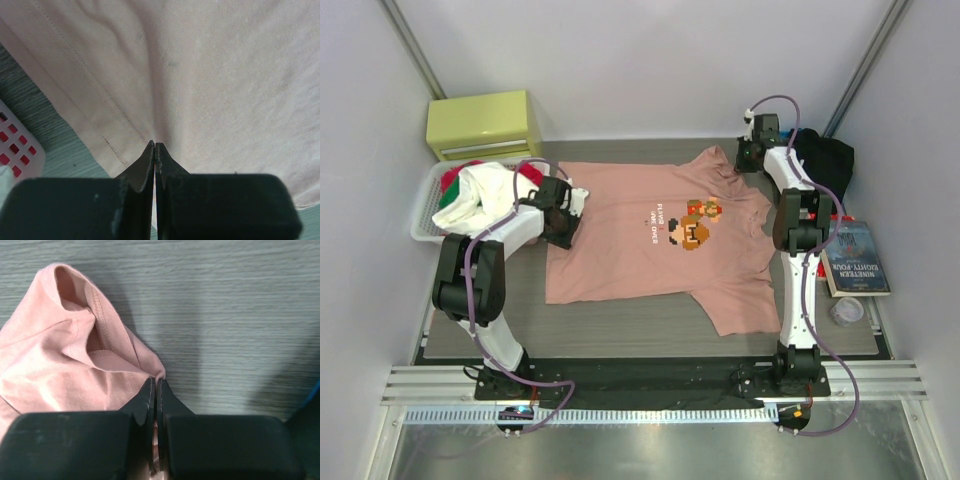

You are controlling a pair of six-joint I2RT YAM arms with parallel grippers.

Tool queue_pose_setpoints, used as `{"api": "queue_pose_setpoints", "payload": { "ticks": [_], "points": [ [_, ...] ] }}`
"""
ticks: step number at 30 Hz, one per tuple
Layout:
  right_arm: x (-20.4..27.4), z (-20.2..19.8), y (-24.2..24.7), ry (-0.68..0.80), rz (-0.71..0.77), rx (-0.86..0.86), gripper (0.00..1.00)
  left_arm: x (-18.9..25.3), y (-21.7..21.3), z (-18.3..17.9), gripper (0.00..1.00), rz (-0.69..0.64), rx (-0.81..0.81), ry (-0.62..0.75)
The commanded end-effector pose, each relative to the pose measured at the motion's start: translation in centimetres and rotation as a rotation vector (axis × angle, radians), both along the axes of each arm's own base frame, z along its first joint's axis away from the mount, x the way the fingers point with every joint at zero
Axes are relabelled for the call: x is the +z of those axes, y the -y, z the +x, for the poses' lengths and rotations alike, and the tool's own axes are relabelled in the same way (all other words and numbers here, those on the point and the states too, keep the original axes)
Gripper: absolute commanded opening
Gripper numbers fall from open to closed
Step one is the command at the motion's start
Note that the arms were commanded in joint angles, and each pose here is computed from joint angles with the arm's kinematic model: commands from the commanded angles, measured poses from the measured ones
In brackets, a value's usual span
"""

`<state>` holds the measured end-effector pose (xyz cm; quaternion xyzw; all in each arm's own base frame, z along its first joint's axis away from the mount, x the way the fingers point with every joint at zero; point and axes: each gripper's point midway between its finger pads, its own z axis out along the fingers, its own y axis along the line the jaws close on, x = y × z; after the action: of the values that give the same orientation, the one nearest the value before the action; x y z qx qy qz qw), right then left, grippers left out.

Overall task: Fold and stack the t-shirts
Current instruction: Flatten out the tshirt

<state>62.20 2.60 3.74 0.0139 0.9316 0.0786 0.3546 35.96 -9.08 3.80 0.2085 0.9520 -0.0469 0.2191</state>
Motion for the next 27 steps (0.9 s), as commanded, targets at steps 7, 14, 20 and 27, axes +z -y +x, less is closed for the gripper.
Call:
{"api": "queue_pose_setpoints", "payload": {
  "ticks": [7,14,20,27],
  "points": [
    [4.3,3.2,5.6,0.158,-0.286,-0.143,0.01,0.7,0.1,0.6,0.0,-0.01,-0.015,0.017],
    [2.5,3.7,6.3,0.143,-0.343,-0.131,0.19,0.5,0.2,0.6,0.0,-0.014,-0.019,0.004],
    [1.8,3.6,6.2,0.14,-0.344,-0.12,0.88,0.4,0.3,0.2,0.0,-0.016,-0.03,-0.002],
    [3.0,3.3,6.8,0.179,-0.361,-0.158,0.88,0.1,0.5,0.0,0.0,-0.028,-0.037,-0.017]
  ]
}}
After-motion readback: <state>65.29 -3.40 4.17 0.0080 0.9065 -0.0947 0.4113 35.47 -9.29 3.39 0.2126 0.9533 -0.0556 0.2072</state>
